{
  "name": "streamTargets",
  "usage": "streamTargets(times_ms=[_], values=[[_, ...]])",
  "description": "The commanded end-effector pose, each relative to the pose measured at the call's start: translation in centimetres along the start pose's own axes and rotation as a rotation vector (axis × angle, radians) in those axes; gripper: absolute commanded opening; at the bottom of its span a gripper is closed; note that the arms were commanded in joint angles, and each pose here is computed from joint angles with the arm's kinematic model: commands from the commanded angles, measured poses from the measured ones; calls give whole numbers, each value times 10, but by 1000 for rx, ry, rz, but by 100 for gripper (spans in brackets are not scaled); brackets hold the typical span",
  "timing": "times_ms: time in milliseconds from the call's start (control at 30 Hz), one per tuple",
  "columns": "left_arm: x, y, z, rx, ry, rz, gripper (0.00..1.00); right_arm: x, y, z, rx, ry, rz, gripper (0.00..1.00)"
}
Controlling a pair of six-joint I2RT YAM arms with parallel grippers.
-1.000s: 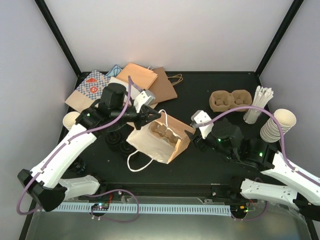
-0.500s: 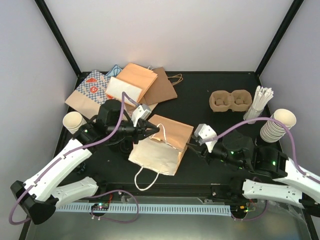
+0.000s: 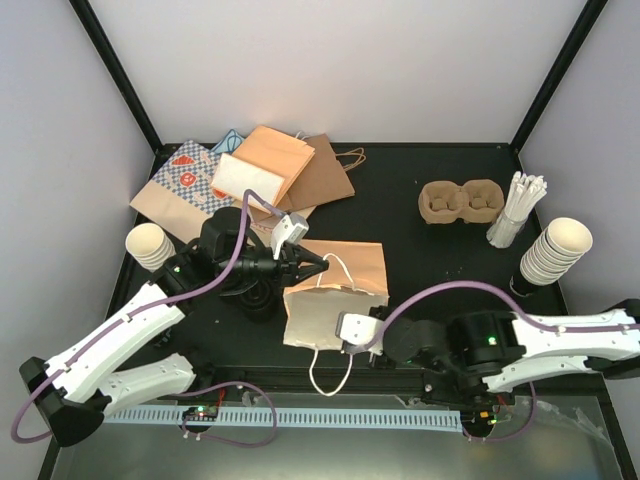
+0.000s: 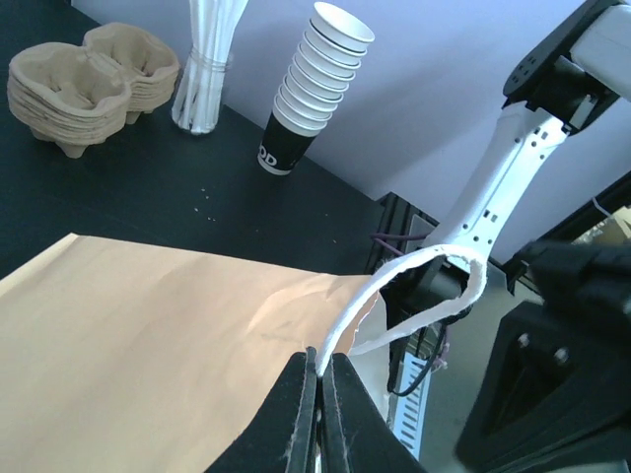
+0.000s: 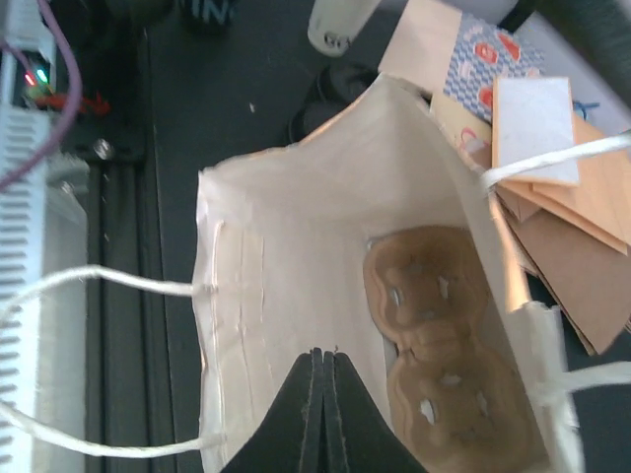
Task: Pack the takeout coffee
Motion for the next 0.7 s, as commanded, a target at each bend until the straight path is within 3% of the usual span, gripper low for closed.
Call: streamTargets(times_ms=[0, 400, 667], values=[[-2, 13, -3, -52, 18, 19, 2, 4, -10, 17, 89, -116, -107, 1], [-4, 21, -4, -71, 20, 28, 2, 25, -21, 70, 302, -210, -236, 5], [-5, 22, -4, -71, 16, 31, 2, 14, -32, 95, 409, -281, -212, 1]])
Point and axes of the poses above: each gripper's point midway between its finger pads, its own z axis out along the fingers, its own x axis along the line the jaws close on, y = z × x, the point moved 10 cm from there along -z, back along the fingers, and after that the axes turned 15 degrees about z, right-handed, at the moved point
